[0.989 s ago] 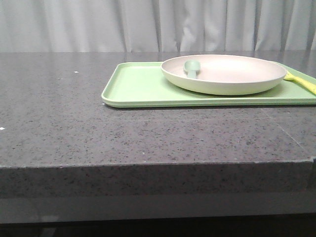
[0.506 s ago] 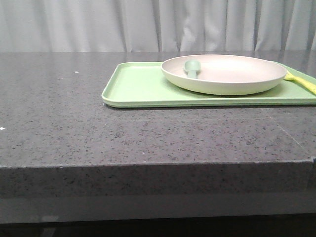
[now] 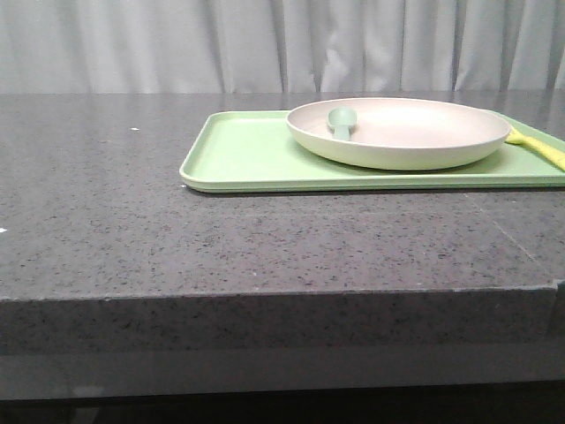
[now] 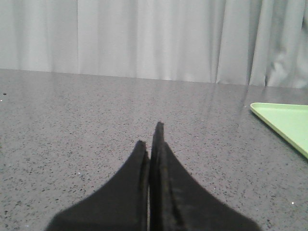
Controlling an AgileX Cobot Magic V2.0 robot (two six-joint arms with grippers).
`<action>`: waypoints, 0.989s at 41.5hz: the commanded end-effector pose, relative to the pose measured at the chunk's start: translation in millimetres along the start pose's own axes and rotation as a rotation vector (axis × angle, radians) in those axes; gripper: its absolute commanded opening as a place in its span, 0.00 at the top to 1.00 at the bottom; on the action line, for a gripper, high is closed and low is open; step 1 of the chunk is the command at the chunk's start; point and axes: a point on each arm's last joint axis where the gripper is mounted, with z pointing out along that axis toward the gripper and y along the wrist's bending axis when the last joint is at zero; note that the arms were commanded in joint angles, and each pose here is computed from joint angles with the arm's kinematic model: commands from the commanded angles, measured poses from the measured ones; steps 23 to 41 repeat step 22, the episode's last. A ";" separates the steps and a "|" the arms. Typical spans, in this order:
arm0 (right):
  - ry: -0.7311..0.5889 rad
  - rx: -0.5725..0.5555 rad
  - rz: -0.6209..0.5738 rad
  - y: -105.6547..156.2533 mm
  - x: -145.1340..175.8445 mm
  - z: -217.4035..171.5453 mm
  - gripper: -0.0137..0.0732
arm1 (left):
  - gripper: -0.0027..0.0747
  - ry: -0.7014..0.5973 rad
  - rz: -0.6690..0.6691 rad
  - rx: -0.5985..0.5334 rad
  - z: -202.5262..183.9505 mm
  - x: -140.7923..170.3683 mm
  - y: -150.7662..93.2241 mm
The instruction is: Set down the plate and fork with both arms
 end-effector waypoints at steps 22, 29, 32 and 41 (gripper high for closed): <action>-0.113 0.039 -0.017 -1.9 -10.5 -2.1 0.92 | 0.99 -0.100 -0.010 0.014 -2.0 -7.6 -0.9; -0.113 0.039 -0.017 -1.9 -10.5 -2.1 0.92 | 0.99 -0.100 -0.010 0.014 -2.0 -7.6 -0.9; -0.113 0.039 -0.017 -1.9 -10.5 -2.1 0.92 | 0.99 -0.100 -0.010 0.014 -2.0 -7.6 -0.9; -0.113 0.039 -0.017 -1.9 -10.5 -2.1 0.92 | 0.99 -0.100 -0.010 0.014 -2.0 -7.6 -0.9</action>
